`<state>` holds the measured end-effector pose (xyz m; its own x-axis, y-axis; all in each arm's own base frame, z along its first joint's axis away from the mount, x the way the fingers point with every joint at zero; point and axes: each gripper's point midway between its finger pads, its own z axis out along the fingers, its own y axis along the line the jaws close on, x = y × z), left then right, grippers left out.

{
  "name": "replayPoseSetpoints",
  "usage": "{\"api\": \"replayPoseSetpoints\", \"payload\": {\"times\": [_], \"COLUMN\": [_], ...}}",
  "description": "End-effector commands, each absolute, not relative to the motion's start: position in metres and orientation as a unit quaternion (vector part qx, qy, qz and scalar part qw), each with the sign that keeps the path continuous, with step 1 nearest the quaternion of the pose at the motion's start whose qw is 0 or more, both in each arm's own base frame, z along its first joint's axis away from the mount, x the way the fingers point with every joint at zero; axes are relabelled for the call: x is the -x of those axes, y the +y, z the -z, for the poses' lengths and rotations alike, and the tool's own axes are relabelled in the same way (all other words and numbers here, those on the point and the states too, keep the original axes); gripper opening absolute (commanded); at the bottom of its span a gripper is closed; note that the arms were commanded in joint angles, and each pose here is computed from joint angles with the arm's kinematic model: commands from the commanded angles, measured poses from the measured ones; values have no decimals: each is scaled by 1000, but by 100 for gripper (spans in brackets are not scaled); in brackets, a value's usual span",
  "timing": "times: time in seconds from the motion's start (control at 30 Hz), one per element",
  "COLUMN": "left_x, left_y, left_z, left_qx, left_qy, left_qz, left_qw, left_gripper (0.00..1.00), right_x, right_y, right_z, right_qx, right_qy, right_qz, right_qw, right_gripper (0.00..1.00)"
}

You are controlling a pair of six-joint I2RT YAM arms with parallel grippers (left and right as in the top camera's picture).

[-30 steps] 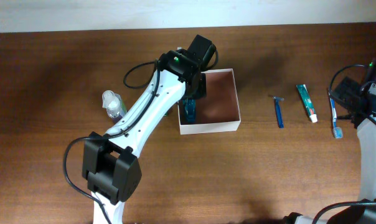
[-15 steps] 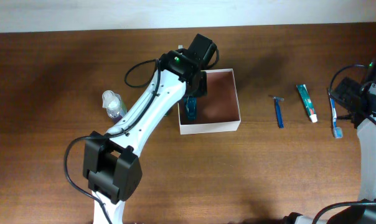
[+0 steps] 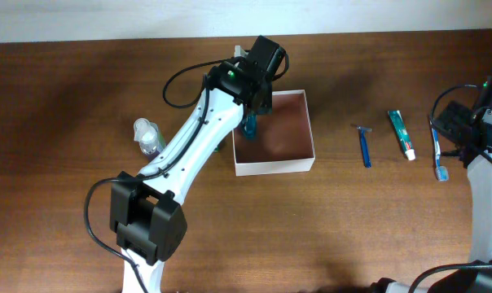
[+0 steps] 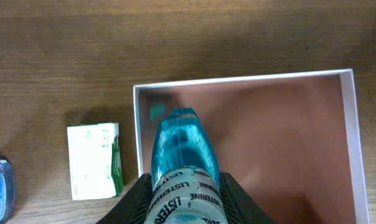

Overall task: Pack container
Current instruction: 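Slide the Listerine bottle to the box's back-left corner and release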

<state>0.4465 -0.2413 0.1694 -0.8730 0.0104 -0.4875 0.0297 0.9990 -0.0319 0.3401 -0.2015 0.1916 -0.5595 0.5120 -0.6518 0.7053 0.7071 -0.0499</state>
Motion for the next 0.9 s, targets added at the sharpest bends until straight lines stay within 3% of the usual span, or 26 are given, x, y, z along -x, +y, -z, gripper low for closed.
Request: {"api": "replayPoseSetpoints", "payload": {"times": [0.0,0.57,0.87], "left_x": [-465,-475,-478], "left_y": [-230,-216,-218], "left_z": [-190,-187,-160], "left_qx": [1,12,9], "left_qy": [958,958,964], "left_qz": [16,17,4], "left_qw": [287,286,264], "left_gripper": [8,9,9], "right_x": [-340,-340,-340], "right_y": [-206,-206,-206], "right_z": [-196,-196,-196], "right_qx": [-351,-351,-351], "right_qy": [866,866,866], "right_qz": [165,165,165], "right_qw": [315,315,315], "right_gripper": [98,98,99]}}
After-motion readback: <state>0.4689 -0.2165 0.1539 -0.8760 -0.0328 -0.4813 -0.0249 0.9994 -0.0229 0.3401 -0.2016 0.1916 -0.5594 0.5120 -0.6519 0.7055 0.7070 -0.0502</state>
